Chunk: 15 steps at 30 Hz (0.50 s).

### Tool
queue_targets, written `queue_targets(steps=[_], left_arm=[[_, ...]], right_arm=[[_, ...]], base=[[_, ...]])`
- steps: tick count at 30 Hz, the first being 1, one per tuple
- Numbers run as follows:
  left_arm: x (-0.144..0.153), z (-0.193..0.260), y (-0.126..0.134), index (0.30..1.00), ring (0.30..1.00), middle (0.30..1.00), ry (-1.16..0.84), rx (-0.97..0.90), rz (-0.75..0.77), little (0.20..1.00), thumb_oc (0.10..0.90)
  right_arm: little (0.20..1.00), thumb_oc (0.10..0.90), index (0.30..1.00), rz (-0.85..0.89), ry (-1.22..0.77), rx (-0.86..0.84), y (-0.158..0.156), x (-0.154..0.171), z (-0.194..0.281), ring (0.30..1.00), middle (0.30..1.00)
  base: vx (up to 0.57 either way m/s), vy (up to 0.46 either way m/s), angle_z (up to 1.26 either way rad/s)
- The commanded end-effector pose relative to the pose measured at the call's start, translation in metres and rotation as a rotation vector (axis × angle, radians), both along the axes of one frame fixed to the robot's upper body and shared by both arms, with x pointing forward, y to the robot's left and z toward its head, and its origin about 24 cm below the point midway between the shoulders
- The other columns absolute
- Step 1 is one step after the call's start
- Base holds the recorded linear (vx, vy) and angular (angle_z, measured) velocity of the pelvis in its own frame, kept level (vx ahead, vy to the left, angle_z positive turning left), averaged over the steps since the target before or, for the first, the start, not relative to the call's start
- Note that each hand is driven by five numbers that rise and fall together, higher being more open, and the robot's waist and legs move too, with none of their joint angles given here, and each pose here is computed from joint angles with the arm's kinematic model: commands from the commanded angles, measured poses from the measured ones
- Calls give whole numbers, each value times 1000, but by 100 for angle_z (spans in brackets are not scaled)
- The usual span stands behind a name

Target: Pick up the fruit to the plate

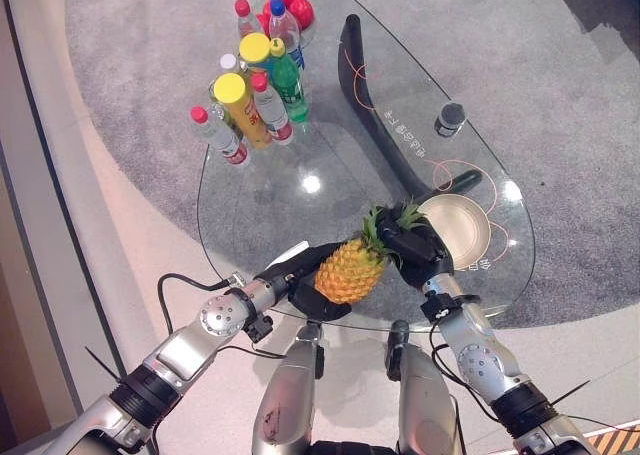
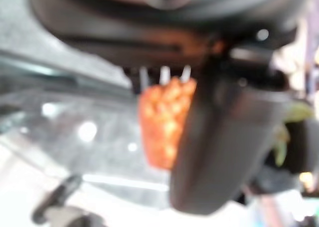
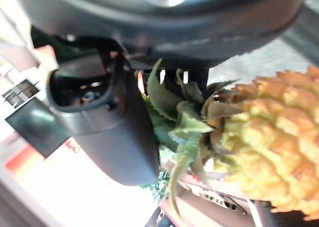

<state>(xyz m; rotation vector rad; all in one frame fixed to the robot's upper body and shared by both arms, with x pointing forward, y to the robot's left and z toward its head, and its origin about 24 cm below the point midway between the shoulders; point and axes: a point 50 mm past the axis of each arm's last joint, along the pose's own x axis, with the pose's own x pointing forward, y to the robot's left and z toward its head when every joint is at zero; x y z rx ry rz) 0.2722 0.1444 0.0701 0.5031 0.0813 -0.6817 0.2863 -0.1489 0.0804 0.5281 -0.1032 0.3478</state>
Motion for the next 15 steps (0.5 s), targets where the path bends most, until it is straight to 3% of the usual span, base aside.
queue_targets(steps=[1, 7, 15], left_arm=[[-3, 8, 13, 900, 900, 900, -60, 33, 46, 900, 800], [-3, 4, 17, 900, 900, 900, -55, 39, 83, 900, 800], [-4, 0, 18, 900, 900, 900, -46, 37, 113, 900, 800]], right_arm=[[200, 100, 300, 43, -504, 66, 11, -5, 108, 300, 300], [200, 100, 300, -240, -520, -251, -8, -3, 110, 300, 300], [200, 100, 300, -395, -601, -410, -19, -8, 127, 300, 300]], base=[[0, 0, 0], [0, 0, 0], [4, -1, 0]])
